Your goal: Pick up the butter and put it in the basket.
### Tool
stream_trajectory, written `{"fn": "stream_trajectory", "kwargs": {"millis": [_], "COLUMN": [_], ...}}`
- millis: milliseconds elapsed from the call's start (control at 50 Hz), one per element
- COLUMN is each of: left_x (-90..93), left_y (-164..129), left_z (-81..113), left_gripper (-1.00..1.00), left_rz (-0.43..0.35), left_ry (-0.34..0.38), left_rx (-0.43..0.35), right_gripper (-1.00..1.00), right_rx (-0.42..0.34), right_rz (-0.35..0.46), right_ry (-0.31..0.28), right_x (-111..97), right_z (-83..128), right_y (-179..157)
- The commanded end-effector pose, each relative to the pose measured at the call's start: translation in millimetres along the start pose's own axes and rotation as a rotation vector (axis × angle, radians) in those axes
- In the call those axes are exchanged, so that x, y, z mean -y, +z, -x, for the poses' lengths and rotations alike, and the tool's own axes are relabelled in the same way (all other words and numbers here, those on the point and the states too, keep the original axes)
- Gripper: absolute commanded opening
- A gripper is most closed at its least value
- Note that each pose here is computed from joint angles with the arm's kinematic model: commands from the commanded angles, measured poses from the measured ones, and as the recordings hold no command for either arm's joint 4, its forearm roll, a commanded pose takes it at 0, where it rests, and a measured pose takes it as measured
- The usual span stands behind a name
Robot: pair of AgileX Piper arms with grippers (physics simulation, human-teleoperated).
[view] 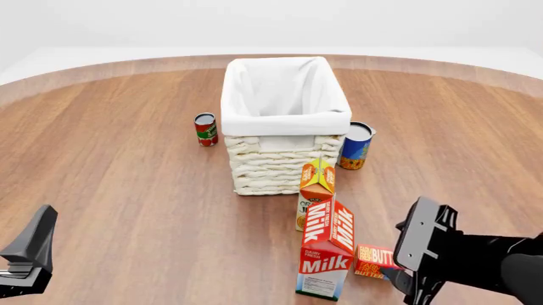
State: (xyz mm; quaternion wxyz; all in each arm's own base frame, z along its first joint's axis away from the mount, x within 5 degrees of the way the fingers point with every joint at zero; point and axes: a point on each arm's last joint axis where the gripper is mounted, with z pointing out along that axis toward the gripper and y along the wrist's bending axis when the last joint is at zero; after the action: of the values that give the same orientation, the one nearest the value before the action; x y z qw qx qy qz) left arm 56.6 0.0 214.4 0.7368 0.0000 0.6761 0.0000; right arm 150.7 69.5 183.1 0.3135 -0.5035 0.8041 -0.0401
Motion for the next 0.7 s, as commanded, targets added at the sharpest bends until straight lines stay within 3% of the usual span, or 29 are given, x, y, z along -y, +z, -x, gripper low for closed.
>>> {"fn": "stream_trajectory", "kwargs": {"millis": [20,700], "left_x": [0.0,0.0], "left_y": [0.0,0.0], "left_z": [0.0,0.0], "left_gripper": [1.00,1.00], "left_rz": [0.000,0.000], "left_ry": [0.000,0.000], "left_rx": [0.000,0.000], "right_gripper": [1.00,1.00], "right_rx": [-0.004,-0.042], "right_rz": [0.011,0.036], "right_ry": [-0.001,0.013], "right_x": [-3.1,-10.9], "right_z": [-1.1,-12.3], "right_y": [5.7,21.7]}}
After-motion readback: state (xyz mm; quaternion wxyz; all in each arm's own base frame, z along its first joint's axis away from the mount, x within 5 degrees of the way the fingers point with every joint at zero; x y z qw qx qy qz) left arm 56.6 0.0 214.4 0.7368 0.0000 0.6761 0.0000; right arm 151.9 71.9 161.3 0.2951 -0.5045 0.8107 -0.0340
